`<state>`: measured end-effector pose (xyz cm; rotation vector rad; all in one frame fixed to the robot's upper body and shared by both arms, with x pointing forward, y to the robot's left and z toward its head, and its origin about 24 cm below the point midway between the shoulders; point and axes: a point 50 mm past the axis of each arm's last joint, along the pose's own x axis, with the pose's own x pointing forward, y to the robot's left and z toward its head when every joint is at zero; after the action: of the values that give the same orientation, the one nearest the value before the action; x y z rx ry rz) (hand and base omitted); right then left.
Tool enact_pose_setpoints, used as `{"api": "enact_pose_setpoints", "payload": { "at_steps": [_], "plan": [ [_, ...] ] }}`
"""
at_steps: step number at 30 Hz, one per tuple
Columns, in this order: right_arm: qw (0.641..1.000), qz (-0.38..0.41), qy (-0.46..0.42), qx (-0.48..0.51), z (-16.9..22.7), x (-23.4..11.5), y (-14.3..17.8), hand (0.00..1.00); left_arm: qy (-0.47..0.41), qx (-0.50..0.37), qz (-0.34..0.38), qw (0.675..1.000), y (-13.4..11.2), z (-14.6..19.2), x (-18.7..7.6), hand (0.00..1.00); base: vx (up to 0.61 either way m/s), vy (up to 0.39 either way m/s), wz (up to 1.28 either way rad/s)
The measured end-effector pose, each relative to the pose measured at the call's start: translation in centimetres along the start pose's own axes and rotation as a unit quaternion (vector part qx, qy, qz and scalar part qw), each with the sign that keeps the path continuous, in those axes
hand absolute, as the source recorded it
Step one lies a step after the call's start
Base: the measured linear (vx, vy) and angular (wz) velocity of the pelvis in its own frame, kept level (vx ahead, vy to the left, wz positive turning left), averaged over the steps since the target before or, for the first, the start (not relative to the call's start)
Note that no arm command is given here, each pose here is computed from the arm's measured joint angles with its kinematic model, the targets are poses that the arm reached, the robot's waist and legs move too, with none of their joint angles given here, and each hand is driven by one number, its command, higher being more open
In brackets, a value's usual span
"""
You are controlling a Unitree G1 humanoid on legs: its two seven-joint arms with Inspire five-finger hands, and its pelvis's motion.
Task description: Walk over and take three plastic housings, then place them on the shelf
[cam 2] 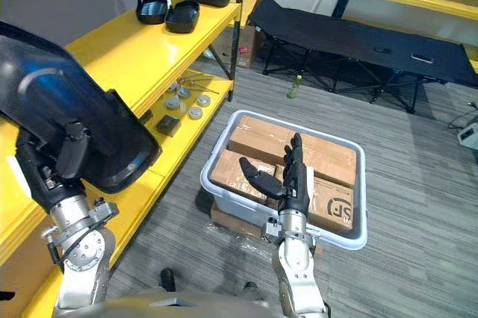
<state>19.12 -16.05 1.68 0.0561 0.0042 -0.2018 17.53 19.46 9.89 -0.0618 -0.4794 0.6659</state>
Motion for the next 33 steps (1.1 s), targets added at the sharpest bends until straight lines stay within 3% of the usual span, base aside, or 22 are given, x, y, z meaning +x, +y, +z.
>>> {"api": "enact_pose_setpoints", "payload": {
  "at_steps": [3,7,10,17,25,29,33],
  "plan": [
    [0.999,0.050,-0.004,0.000,0.3,0.7,1.7,1.00,-0.032,-0.036,-0.007,0.999,0.8,1.7,0.4,0.00,0.00,-0.014,0.42],
    [0.994,0.101,-0.015,-0.032,0.7,2.5,3.7,1.00,-0.008,-0.129,-0.092,0.987,1.3,2.5,0.3,0.00,0.00,-0.031,0.52],
    [0.989,0.134,-0.031,-0.050,1.3,2.9,4.8,1.00,0.014,-0.138,-0.113,0.984,2.2,2.2,-0.4,0.00,0.02,-0.024,0.37],
    [0.986,0.152,-0.039,-0.057,1.9,3.6,5.3,1.00,0.010,-0.103,-0.081,0.991,5.0,2.4,-0.2,0.00,0.02,-0.008,0.09],
    [0.981,0.168,-0.023,-0.098,1.5,4.0,4.0,1.00,-0.019,-0.120,-0.147,0.982,3.6,2.8,0.4,0.00,-0.03,0.030,0.83],
    [0.976,0.181,-0.055,-0.105,2.5,4.4,5.0,1.00,-0.027,-0.146,-0.162,0.976,3.7,3.0,0.5,0.00,-0.03,0.083,0.19],
    [0.978,0.166,-0.076,-0.096,2.9,4.5,4.5,1.00,-0.030,-0.178,-0.256,0.950,0.9,2.8,0.7,0.00,-0.05,0.019,0.51]
  ]
}}
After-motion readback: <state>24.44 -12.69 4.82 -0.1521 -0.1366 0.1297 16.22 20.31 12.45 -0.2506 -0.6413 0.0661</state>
